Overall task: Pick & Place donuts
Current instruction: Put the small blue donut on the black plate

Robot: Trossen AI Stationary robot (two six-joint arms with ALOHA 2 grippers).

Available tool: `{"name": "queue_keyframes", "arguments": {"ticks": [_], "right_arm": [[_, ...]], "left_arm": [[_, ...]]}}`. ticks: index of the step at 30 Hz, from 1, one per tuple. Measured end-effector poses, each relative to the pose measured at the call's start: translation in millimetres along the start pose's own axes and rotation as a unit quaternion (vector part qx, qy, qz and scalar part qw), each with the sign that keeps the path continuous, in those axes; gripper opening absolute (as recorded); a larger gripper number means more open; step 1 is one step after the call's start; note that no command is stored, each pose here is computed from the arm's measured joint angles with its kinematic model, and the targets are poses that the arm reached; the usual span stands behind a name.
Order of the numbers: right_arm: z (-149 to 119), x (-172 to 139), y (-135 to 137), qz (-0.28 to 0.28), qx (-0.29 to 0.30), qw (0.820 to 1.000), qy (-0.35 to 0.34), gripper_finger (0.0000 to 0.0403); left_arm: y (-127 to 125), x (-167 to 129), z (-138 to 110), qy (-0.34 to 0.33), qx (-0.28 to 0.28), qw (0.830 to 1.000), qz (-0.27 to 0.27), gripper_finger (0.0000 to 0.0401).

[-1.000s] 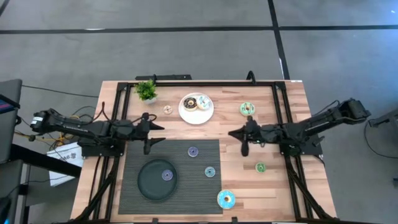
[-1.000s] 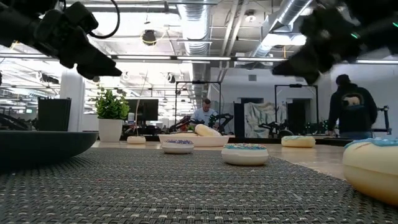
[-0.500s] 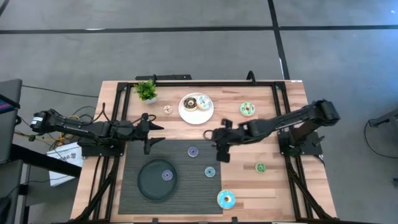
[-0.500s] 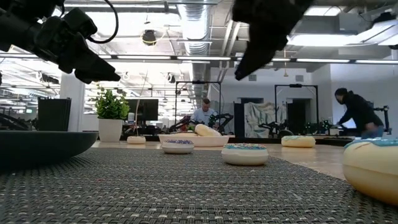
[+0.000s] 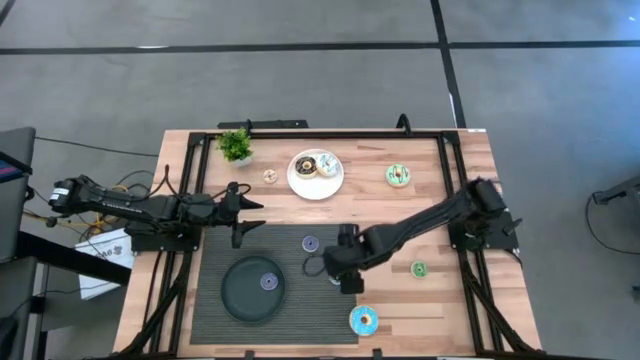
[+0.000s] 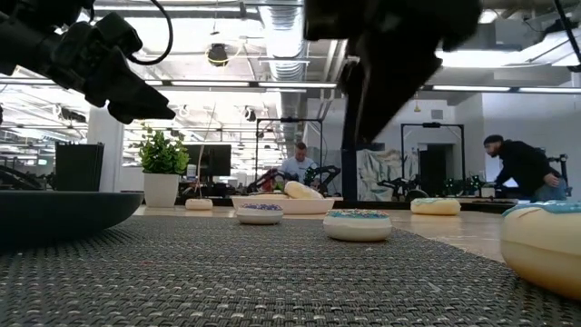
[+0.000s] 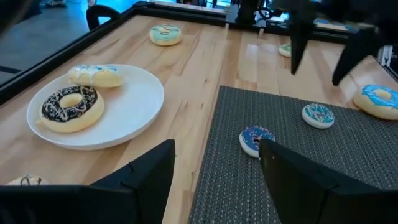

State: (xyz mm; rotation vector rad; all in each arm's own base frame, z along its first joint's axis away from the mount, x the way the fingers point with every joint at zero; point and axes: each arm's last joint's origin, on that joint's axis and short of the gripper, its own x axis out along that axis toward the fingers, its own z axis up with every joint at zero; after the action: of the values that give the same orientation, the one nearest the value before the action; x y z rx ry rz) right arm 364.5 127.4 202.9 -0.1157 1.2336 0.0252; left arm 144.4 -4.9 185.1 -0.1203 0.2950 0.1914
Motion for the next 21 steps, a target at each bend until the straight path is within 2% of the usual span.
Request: {"name": "queue_keyframes", "arguments": {"ticks": [7, 21], "right_arm": [[3.0, 27.2, 16.8, 0.029, 0.001, 0.999, 0.034, 0.0286], [5.8, 39.5, 17.3, 0.038, 0.012, 0.999, 0.033, 0.0286]], "left_arm": [[0.1, 0.0, -0.4, 0.002, 0.000, 1.000, 0.000, 0.0225], [0.3, 0.0, -1.5, 0.008, 0.000, 1.000, 0.001, 0.0225]]}}
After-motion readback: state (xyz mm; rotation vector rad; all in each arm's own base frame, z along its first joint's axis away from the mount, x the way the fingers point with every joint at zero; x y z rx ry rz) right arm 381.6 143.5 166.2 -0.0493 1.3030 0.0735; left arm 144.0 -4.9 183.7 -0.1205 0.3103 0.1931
